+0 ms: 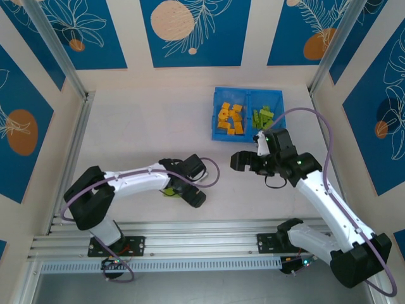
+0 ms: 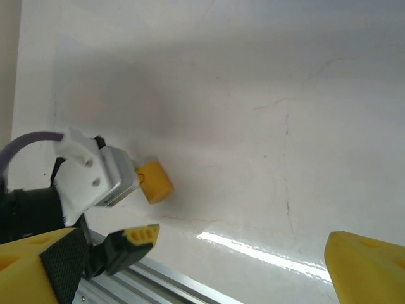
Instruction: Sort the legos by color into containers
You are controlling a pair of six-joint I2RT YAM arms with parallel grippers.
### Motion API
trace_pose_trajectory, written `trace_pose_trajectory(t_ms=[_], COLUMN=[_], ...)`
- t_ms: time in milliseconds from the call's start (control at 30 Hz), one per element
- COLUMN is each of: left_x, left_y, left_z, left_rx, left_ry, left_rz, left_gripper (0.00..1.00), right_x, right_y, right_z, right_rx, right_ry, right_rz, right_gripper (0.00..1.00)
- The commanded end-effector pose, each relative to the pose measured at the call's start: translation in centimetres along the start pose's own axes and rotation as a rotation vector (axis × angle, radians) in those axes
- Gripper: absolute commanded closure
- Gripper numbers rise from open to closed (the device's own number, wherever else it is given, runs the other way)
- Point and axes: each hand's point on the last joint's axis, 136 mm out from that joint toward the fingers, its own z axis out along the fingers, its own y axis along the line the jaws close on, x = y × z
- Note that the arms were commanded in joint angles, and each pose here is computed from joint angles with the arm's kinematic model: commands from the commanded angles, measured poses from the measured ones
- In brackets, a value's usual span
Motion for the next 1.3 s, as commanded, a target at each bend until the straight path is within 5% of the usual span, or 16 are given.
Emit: trace_pose_trajectory(t_ms=[0, 433, 733, 933, 1267], left_x=[-1.9, -0.7, -3.2, -9.6, -27.2], left_y=[0.5, 1.3, 0.2, -0.2, 4.7], left_z=[0.3, 3.0, 0.7, -4.1, -9.3], left_rx=[-0.064, -0.108, -0.053, -0.071, -0.147], left_ry=[-0.045, 0.012, -0.127, -0.353, -0.610], left_rz=[0.046, 0.029, 0.020, 0.070, 0.039], left_gripper=[0.15, 0.46, 0.60, 0.66, 0.70], right_x=[0.3, 0.2, 1.7, -0.1, -1.7], right_y=[0.0, 1.5, 3.5, 4.0, 2.5], right_z=[-0.9, -1.5, -2.6, -5.7, -9.5], right_rx=[0.010, -0.039, -0.176, -0.251, -0.218], right_ry=[-0.013, 0.029, 0.106, -0.002, -0.212], right_rz=[0.014, -0.005, 0.021, 0.106, 0.195], right_gripper=[0.02, 0.03, 0.03, 0.04, 0.04])
